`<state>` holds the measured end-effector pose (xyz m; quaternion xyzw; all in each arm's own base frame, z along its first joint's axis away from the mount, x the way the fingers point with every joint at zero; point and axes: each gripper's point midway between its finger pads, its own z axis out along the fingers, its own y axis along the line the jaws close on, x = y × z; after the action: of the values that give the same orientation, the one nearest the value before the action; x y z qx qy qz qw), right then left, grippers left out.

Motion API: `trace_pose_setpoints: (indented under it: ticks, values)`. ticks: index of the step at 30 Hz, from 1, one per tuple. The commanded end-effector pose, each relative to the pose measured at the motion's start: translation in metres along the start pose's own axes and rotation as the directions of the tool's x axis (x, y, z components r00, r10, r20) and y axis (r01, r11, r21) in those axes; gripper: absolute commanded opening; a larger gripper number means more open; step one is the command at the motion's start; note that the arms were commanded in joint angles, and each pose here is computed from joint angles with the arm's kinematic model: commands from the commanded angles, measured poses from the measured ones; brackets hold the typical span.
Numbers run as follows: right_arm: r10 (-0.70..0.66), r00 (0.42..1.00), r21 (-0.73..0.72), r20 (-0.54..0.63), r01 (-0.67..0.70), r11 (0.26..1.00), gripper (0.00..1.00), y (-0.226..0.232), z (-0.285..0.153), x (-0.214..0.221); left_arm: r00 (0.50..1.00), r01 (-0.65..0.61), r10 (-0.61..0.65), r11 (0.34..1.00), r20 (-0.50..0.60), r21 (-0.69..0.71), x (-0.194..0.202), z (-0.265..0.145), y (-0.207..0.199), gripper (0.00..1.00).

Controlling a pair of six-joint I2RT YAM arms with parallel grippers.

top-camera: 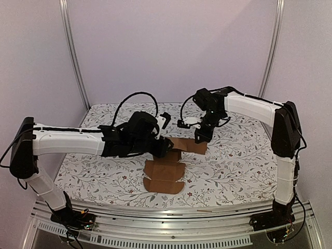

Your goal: Fold the paper box

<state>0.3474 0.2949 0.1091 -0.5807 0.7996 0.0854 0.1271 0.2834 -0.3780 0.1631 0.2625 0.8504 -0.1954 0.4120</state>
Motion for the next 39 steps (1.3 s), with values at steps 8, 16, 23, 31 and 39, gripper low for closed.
trace_pose_setpoints:
  ticks: [8, 16, 23, 31, 39]
  values:
    - [-0.12, 0.993, -0.037, 0.021, 0.121, 0.992, 0.16, 0.004, 0.023, -0.038, 0.997, 0.009, -0.019, 0.991, -0.074, -0.136, -0.01, -0.003, 0.091, 0.53]
    - [-0.076, 0.997, -0.079, 0.025, 0.078, 0.994, 0.36, 0.017, 0.004, -0.016, 0.977, 0.042, -0.057, 0.996, -0.206, -0.077, -0.008, 0.005, 0.115, 0.54]
    - [-0.028, 0.999, -0.082, -0.029, 0.025, 0.996, 0.4, 0.015, 0.018, 0.008, 0.973, 0.074, -0.101, 0.988, -0.208, -0.137, 0.023, -0.032, 0.125, 0.54]
    - [0.042, 0.999, -0.021, -0.008, -0.042, 0.999, 0.15, -0.002, 0.027, -0.003, 0.928, 0.162, -0.248, 0.941, -0.279, -0.297, 0.092, -0.035, 0.155, 0.45]
    - [0.055, 0.998, 0.03, -0.04, -0.053, 0.998, 0.0, -0.019, 0.038, -0.003, 0.894, 0.25, -0.32, 0.938, -0.315, -0.241, 0.131, -0.013, 0.139, 0.28]
